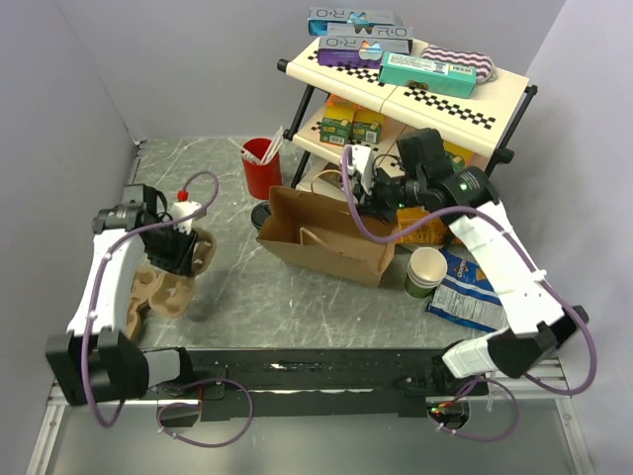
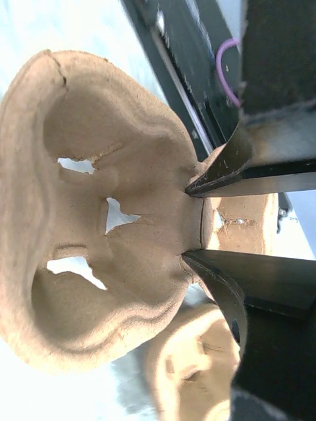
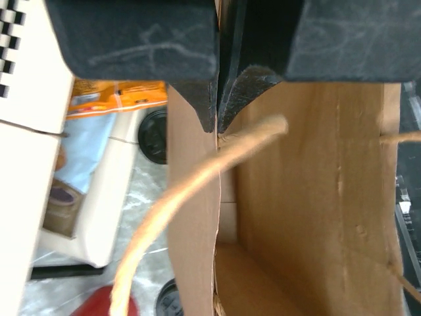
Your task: Pack the takeout coffee
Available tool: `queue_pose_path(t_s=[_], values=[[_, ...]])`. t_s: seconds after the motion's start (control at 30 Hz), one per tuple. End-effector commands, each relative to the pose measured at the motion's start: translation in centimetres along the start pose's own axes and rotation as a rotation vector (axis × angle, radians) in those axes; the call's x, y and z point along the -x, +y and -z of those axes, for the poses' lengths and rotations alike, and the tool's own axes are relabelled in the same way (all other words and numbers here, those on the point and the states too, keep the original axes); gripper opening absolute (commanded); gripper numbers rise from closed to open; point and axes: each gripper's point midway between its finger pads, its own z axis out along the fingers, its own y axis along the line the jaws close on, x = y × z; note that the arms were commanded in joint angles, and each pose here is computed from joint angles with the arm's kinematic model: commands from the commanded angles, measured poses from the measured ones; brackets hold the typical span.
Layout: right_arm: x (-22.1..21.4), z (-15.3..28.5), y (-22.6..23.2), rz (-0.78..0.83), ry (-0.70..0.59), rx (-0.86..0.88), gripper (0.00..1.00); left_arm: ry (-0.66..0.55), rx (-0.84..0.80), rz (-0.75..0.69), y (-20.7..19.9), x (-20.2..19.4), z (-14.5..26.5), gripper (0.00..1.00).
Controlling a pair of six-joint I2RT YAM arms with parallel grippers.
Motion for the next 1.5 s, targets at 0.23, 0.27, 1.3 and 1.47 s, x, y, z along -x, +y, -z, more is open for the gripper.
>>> queue_pose_path(t_s=[0.23, 0.27, 1.3, 1.47], values=[[1.4, 1.5, 0.4, 0.201, -0.110, -0.136, 0.00, -0.965, -0.241, -0.413, -11.2, 12.8, 19.3, 0.01], [1.3, 1.5, 0.5, 0.199, -0.110, -0.133, 0.00, -1.023, -0.234, -0.436, -11.6, 13.4, 20.8, 0.01], [3.2, 1.0, 1.0, 0.010, -0.143, -0.092, 0.00, -1.428, -0.554, -0.852, -27.2, 18.5, 25.1, 0.01], [3.5, 1.2, 0.8, 0.008, -0.151, -0.099, 0.00, -1.402, -0.535, -0.881, -27.2, 18.1, 23.2, 0.01]])
